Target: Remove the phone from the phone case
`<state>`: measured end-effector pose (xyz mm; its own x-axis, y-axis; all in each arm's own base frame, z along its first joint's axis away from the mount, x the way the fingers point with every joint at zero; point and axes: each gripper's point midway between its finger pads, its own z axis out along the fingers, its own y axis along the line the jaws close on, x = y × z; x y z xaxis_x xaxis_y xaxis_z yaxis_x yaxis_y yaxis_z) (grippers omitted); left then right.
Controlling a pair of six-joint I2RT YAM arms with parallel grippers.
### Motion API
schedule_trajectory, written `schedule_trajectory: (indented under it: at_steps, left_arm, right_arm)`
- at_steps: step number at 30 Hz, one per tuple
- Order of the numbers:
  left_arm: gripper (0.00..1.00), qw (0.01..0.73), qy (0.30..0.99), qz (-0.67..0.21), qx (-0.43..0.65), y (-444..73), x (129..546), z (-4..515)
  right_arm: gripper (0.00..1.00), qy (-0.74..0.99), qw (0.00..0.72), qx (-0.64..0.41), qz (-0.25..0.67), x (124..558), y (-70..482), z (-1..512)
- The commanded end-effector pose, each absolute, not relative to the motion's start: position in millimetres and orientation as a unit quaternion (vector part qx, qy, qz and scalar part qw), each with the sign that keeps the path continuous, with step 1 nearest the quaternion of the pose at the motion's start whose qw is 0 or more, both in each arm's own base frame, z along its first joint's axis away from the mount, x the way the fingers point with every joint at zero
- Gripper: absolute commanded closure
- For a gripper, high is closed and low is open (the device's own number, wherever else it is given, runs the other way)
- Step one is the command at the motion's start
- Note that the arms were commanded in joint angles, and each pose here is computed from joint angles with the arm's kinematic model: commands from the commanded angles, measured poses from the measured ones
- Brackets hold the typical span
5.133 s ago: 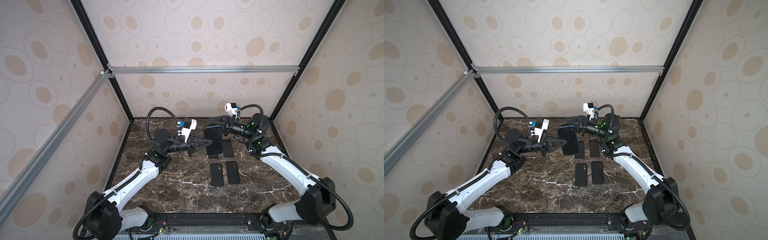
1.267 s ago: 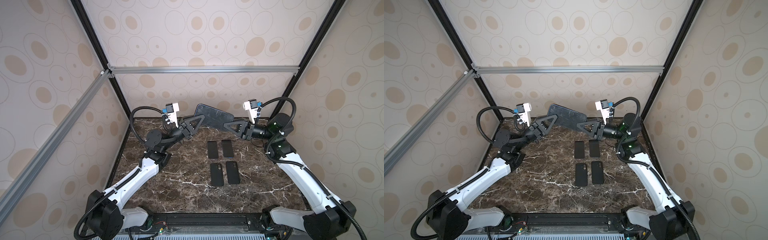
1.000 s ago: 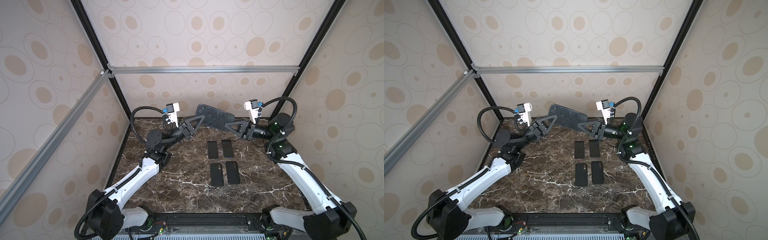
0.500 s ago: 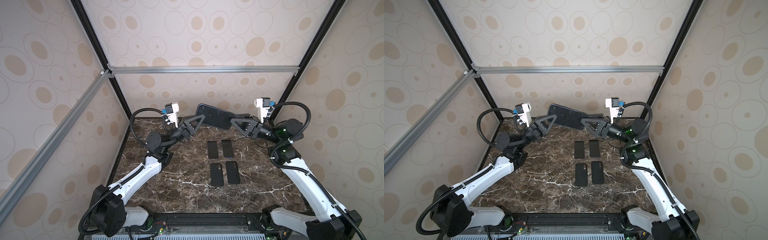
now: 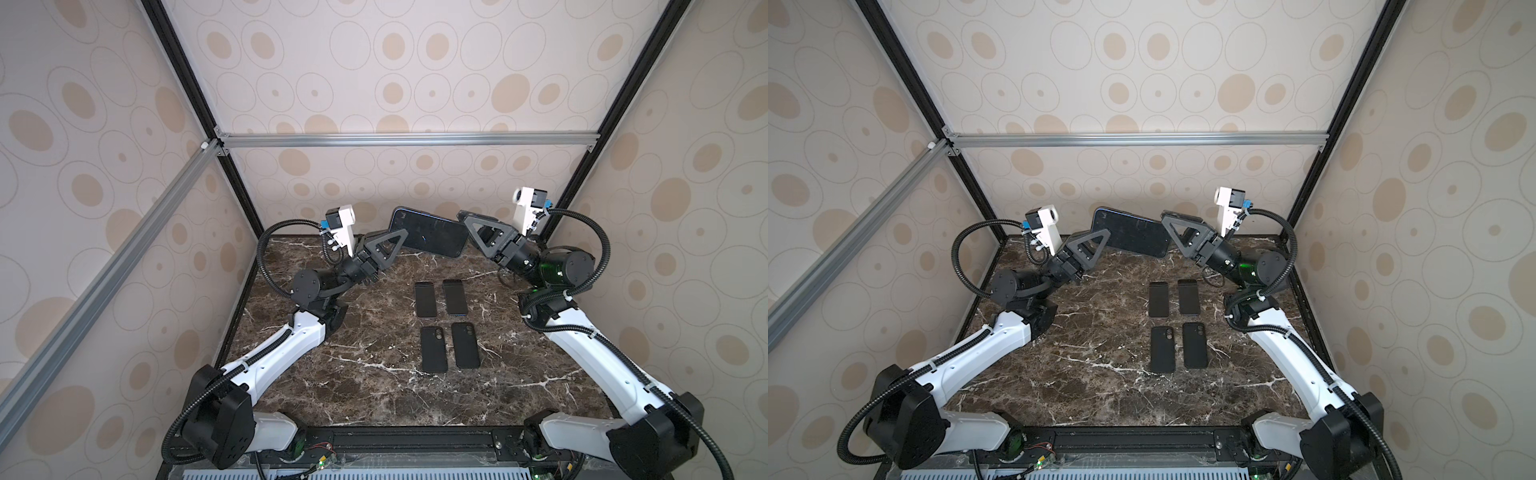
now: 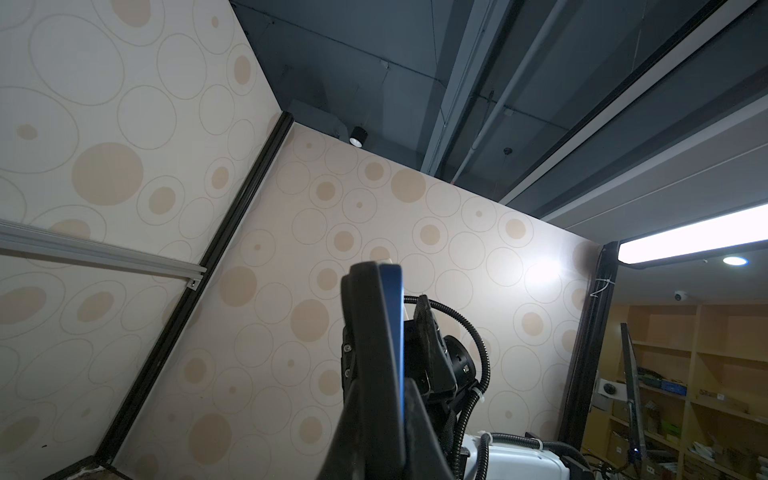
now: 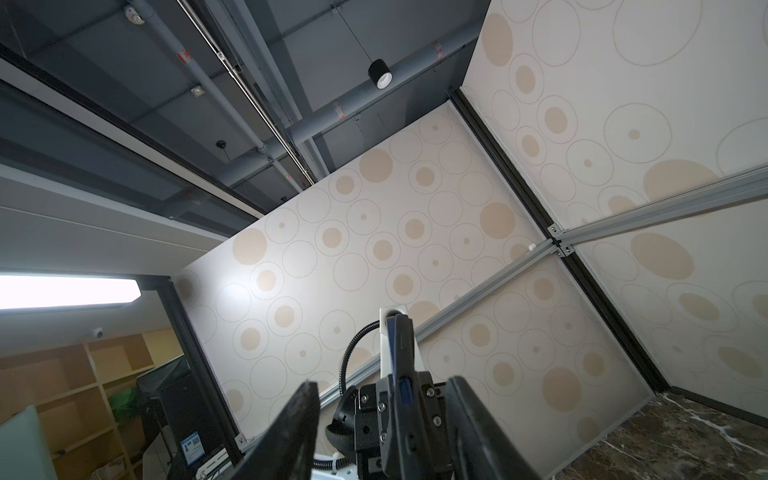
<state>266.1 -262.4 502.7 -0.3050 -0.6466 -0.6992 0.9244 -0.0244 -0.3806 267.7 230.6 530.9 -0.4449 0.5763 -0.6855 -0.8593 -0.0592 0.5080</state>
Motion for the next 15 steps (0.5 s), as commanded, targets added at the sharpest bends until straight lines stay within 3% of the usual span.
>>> schedule_trajectory:
  at_steps: [1, 10, 15]
  left_arm:
    - [1.0, 0.588, 0.361, -0.701, 0.182, -247, 244, 527]
    - [1.0, 0.596, 0.359, -0.697, 0.174, -244, 244, 527]
    - [1.0, 0.599, 0.353, -0.698, 0.17, -241, 243, 528]
  right_arm:
    - [0.56, 0.41, 0.496, -0.154, 0.75, 251, 225, 552]
    - [0.71, 0.419, 0.486, -0.152, 0.752, 251, 231, 543]
    - [0.65, 0.431, 0.488, -0.148, 0.744, 252, 232, 536]
